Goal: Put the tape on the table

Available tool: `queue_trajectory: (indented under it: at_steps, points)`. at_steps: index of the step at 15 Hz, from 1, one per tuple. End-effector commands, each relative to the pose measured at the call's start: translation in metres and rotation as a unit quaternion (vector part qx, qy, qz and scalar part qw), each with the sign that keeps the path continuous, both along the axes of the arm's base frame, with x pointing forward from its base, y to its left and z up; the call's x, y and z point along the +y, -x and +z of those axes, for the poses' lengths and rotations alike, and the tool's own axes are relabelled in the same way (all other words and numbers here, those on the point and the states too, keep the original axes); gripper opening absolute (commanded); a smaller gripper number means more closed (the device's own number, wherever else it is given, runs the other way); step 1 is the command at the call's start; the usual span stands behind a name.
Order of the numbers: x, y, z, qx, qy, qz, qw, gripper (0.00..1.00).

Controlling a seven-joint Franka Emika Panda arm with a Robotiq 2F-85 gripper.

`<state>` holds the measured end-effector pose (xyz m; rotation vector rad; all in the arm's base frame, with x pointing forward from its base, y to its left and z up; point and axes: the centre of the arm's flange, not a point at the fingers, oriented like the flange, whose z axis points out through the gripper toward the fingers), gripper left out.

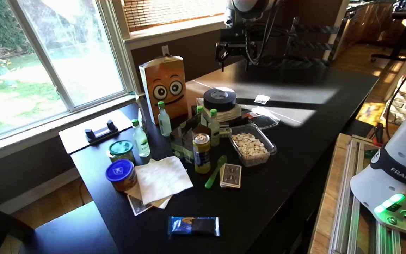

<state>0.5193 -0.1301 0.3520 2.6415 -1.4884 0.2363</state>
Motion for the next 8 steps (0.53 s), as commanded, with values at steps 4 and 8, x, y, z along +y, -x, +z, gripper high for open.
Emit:
queue_trajectory:
  at_steps: [4,8]
  points:
    - [-0.025,-0.014,-0.020,0.044,0.004,-0.068,0.9967,1.00]
    - [-0.031,-0.033,-0.043,0.037,0.013,-0.055,0.9977,1.00]
